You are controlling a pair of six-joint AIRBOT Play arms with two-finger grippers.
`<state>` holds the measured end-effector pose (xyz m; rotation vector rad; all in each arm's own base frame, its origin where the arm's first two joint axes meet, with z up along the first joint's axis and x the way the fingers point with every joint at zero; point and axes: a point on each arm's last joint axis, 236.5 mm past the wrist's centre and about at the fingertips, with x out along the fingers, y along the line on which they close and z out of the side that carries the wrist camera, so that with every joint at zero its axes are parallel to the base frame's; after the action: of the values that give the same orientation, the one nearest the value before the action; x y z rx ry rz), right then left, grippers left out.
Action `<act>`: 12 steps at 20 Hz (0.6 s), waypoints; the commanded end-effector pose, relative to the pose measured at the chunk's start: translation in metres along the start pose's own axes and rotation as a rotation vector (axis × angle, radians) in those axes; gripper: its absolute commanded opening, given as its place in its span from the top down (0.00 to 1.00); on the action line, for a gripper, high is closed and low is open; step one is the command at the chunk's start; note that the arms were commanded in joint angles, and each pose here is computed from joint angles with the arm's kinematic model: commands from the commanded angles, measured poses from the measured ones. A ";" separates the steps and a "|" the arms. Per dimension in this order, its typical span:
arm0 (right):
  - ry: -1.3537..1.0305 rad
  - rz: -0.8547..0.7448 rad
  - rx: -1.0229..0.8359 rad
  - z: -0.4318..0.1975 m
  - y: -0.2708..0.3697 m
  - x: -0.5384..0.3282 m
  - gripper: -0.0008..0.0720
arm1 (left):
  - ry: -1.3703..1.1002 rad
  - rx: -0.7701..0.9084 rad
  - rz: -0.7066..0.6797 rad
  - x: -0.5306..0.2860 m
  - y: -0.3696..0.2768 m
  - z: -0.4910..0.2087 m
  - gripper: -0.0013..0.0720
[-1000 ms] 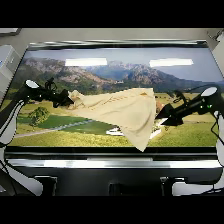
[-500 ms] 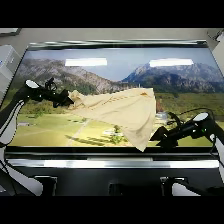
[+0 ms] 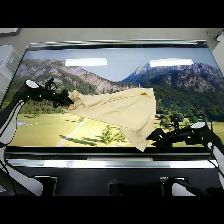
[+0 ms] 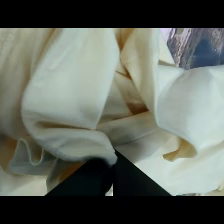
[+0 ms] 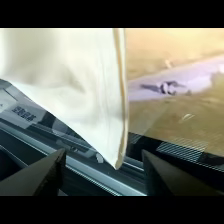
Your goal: Fold the clothes and pants, and hang the long-sleeved shirts on hangers.
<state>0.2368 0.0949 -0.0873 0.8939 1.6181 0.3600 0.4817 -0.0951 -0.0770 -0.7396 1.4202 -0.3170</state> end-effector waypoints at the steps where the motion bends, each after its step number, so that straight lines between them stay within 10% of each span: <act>1: -0.007 -0.020 -0.028 0.001 0.005 0.010 0.28 | -0.001 0.001 0.001 0.000 0.000 0.000 0.92; 8: 0.016 -0.155 -0.058 -0.006 -0.004 0.030 0.29 | 0.004 0.001 0.000 0.000 0.000 -0.001 0.92; 12: -0.031 -0.145 -0.053 0.005 -0.002 0.031 0.66 | 0.004 0.001 0.000 0.000 0.000 -0.001 0.92</act>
<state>0.2336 0.1167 -0.1076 0.7375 1.6537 0.3136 0.4808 -0.0955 -0.0769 -0.7396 1.4240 -0.3190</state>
